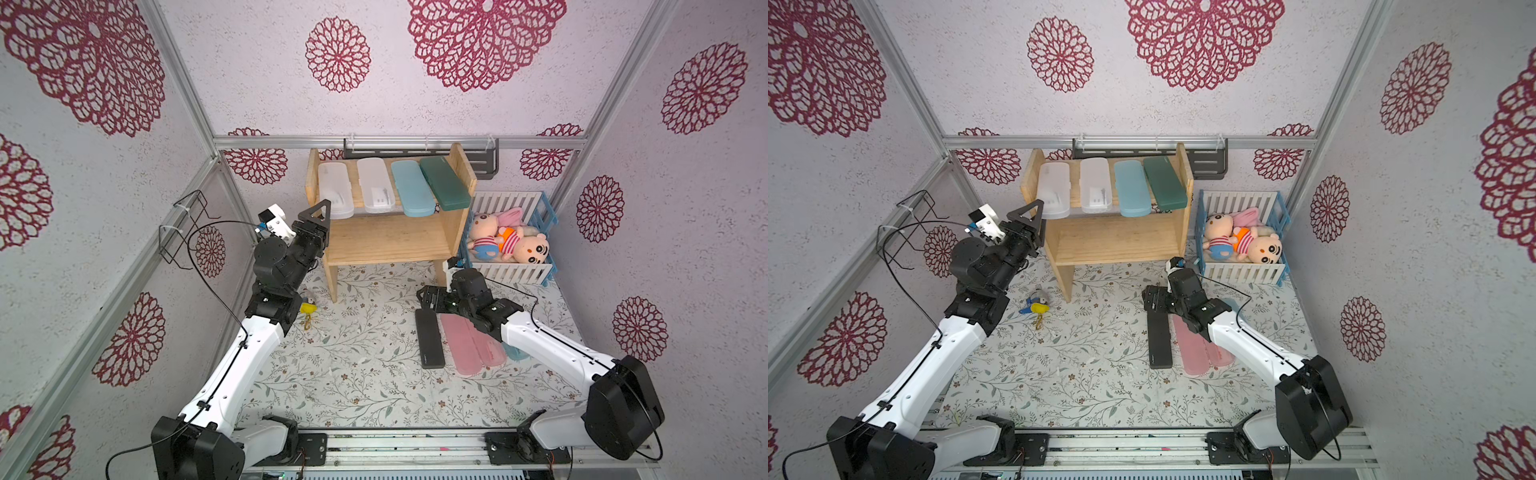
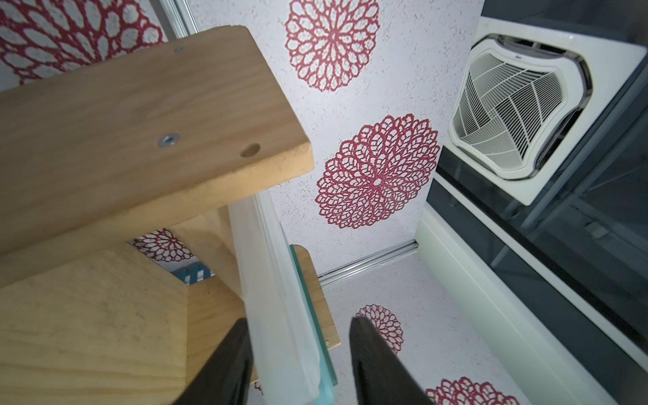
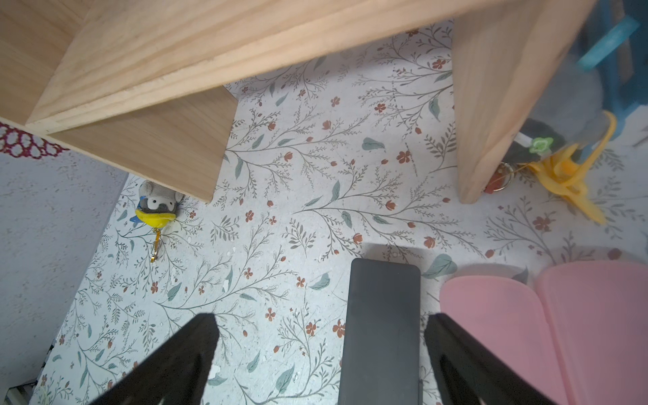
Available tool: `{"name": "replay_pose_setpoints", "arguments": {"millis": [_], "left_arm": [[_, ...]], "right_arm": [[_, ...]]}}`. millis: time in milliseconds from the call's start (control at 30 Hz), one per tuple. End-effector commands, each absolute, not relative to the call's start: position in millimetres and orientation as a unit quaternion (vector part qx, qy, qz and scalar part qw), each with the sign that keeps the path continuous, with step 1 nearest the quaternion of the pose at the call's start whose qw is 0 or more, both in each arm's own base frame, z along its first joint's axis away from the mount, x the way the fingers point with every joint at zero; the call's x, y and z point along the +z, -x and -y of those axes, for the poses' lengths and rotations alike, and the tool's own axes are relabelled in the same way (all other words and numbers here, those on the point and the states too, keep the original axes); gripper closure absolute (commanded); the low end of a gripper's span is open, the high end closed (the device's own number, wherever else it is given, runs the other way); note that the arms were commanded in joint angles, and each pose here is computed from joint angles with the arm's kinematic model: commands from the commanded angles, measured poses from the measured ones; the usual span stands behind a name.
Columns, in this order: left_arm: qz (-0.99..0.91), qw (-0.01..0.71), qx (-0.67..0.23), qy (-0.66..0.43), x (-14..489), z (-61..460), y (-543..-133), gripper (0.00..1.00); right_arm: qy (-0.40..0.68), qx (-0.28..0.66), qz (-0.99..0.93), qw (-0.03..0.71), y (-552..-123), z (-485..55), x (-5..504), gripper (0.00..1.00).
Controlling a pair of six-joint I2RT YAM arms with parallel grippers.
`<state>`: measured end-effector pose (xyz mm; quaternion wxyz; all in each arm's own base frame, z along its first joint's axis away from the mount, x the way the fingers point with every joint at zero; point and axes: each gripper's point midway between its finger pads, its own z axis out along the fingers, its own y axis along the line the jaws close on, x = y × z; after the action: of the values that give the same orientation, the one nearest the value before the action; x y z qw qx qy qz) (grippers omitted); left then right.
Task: Remove the pencil cases from the shelf
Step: Pick up the pencil case from the shelf.
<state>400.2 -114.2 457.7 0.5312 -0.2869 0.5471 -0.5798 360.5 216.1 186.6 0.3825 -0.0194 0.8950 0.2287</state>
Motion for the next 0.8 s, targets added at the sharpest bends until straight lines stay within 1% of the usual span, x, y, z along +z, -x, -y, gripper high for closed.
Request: {"name": "replay_pose_setpoints", "arguments": {"millis": [0, 167, 200, 333, 467, 600, 767], "left_arm": [[-0.537, 0.548, -0.579, 0.275, 468.7, 108.8, -392.5, 0.78], [-0.54, 0.549, -0.577, 0.274, 466.8, 108.2, -390.0, 0.99], [-0.54, 0.549, -0.576, 0.274, 465.8, 108.0, -389.5, 1.0], [-0.546, 0.561, -0.568, 0.253, 467.7, 109.7, -382.6, 1.0], [-0.554, 0.585, -0.553, 0.211, 469.9, 112.4, -369.2, 1.0], [-0.542, 0.63, -0.519, 0.199, 464.8, 98.2, -345.5, 1.0], [-0.524, 0.689, -0.479, 0.148, 458.4, 89.8, -304.6, 1.0]], "right_arm": [[0.024, 0.239, -0.881, 0.407, -365.5, -217.1, 209.2, 0.01], [0.022, 0.237, -0.88, 0.411, -363.5, -213.4, 211.4, 0.01], [0.021, 0.237, -0.879, 0.413, -363.0, -212.8, 212.3, 0.01], [0.028, 0.24, -0.872, 0.425, -357.4, -211.3, 226.0, 0.01], [0.041, 0.234, -0.851, 0.469, -341.7, -206.7, 271.5, 0.01], [0.043, 0.258, -0.813, 0.521, -321.8, -198.5, 325.9, 0.01], [0.05, 0.315, -0.772, 0.551, -296.5, -205.4, 368.0, 0.01]]}}
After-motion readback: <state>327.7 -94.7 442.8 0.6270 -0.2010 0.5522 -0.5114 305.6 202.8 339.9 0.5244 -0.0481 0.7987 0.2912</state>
